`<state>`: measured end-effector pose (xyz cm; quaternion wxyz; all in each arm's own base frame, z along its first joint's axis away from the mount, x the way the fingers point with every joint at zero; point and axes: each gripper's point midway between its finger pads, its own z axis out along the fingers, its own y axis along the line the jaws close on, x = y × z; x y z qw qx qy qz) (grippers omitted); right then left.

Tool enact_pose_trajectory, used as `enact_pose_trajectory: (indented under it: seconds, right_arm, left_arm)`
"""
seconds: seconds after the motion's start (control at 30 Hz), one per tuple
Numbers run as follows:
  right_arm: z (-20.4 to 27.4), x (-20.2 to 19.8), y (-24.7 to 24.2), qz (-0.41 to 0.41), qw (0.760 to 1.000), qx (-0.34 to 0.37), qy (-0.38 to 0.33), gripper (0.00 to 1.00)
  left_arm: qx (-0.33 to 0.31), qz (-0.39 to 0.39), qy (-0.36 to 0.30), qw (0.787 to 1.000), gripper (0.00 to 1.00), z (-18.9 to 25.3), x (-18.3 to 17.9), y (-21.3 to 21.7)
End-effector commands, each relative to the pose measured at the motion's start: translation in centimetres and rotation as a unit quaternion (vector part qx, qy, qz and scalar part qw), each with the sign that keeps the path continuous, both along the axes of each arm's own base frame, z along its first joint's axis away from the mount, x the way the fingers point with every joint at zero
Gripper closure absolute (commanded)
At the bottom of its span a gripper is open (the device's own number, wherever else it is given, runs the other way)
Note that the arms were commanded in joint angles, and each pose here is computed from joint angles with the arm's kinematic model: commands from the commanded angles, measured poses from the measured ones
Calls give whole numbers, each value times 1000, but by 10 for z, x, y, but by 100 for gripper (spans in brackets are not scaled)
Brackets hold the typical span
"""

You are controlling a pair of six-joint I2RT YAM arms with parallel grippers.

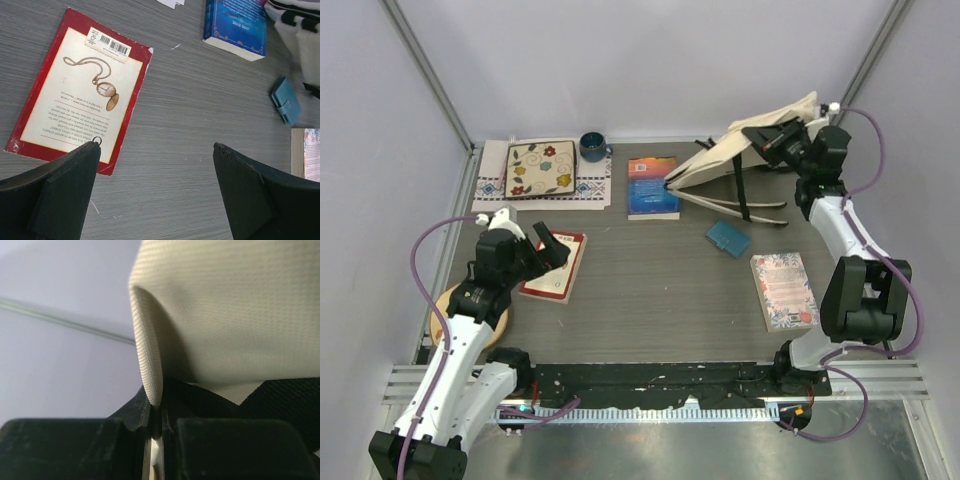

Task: Pack the student bag
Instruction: Place the student bag at the center of the board.

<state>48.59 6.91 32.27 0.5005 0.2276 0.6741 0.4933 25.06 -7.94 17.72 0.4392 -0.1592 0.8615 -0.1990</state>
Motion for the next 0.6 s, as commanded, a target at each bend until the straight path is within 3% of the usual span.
enact_pose_trajectory:
  seconds: [0.0, 0.27, 0.57]
  right_arm:
    - [70, -57, 55, 85, 988, -1, -130, 99]
    - [52, -130, 87, 148, 978, 20, -143, 99]
    - [-1, -188, 93, 170, 978, 27, -114, 99]
  left_arm:
    - [-25, -17, -46, 998, 0, 30, 8, -10]
    - [-59, -35, -77, 995, 0, 58, 12, -22]
    - [-106, -63, -92, 988, 0, 75, 16, -39]
